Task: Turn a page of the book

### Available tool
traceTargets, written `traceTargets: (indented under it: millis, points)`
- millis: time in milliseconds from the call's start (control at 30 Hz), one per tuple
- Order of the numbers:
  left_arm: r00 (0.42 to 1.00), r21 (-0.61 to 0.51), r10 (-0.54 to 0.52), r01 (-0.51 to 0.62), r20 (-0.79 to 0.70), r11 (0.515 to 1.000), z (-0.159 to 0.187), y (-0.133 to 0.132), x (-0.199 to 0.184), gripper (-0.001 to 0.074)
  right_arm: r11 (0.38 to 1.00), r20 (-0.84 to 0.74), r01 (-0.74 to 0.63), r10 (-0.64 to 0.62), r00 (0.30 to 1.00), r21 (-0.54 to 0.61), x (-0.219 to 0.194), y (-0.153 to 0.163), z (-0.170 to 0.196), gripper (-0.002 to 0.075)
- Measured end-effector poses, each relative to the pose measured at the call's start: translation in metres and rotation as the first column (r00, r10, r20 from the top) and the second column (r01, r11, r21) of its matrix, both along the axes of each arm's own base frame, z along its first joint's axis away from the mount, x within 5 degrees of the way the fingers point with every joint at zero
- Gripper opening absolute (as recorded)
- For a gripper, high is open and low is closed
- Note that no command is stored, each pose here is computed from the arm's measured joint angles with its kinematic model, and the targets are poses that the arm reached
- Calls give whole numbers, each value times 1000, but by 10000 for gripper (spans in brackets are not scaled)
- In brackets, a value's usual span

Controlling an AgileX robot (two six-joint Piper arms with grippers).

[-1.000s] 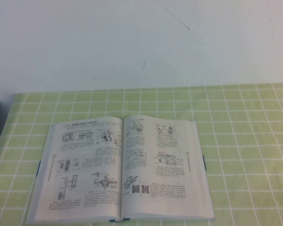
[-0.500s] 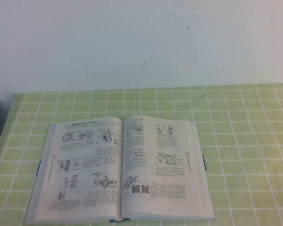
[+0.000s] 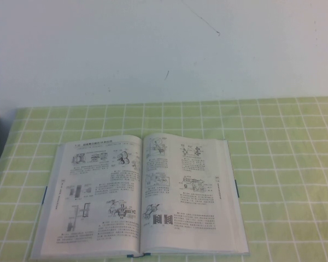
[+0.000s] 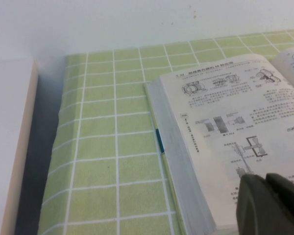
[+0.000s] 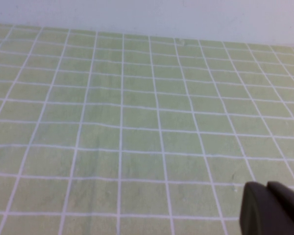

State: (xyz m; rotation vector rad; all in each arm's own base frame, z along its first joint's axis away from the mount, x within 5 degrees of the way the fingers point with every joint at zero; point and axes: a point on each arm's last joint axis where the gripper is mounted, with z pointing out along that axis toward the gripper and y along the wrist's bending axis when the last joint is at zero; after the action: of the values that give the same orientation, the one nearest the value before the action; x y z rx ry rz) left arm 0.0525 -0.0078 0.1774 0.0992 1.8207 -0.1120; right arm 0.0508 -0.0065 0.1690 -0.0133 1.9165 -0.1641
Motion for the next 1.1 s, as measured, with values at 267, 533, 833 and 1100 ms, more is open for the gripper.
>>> traceTargets:
  millis: [267, 533, 833, 1100]
  points:
    - [993, -116, 19, -5, 119, 993, 11, -1, 2, -4, 1000, 144, -6, 7, 990, -10, 4, 0, 11, -3]
    - [951, -190, 63, -4, 303, 982, 29, 2, 3, -4, 998, 451, -21, -5, 892, 52, 5, 1, 39, -3]
    - [904, -214, 91, 0, 418, 977, 41, 4, 1, -4, 987, 720, -84, -38, 693, 133, -3, 1, 68, -3]
    - [844, -249, 126, 9, 521, 968, 52, 7, -1, -4, 990, 830, -100, -26, 557, 98, -11, 2, 81, -3]
